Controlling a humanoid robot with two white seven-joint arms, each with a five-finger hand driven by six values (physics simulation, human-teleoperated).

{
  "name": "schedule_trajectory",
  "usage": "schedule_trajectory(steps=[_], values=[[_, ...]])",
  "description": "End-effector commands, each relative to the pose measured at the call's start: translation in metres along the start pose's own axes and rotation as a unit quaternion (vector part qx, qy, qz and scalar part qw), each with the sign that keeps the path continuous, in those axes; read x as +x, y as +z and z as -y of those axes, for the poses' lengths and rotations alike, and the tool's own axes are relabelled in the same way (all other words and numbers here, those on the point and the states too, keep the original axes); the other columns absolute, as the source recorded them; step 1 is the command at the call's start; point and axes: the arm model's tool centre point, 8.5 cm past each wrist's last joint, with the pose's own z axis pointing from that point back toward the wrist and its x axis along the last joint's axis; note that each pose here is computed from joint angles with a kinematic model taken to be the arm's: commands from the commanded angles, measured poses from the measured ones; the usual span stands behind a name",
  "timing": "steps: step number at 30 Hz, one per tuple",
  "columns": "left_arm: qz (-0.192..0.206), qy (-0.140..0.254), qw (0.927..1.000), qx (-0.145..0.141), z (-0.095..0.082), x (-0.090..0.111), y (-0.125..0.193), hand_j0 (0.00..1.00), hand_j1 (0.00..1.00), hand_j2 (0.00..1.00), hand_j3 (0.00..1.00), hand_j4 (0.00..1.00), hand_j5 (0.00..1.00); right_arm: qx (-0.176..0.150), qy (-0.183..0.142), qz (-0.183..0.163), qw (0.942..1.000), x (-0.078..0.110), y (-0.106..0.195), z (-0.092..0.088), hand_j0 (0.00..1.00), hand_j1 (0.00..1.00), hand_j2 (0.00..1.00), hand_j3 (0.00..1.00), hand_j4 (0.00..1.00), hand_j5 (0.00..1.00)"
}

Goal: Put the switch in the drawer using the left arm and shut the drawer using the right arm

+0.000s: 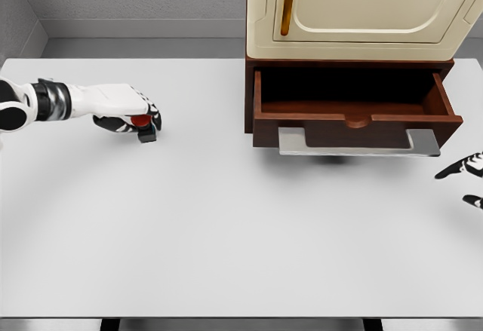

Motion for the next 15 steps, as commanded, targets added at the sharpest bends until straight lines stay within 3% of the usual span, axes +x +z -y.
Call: schedule_trajectory(steps=[1,5,15], values=[[0.003,-0.004,1.0000,-0.004,0.001,0.002,-0.001,0.46,0.46,0.46,0.46,0.46,0.46,-0.002,-0.002,0.002,1.0000,0.000,0.000,0.003,0.68,0.68,0.68,0.68,0.68,0.68],[0.001,-0.004,1.0000,-0.003,0.000,0.001,0.000,0.34,0.34,0.34,0.34,0.34,0.34,0.009,0.011,0.002,0.9999,0.000,0.000,0.010,0.68,0.68,0.68,0.68,0.68,0.68],[0.008,-0.009,0.9998,0.018,-0.018,0.002,0.013,0.33,0.33,0.33,0.33,0.33,0.33,0.020,0.018,0.003,0.9996,0.000,0.000,0.013,0.67,0.67,0.67,0.67,0.67,0.67]])
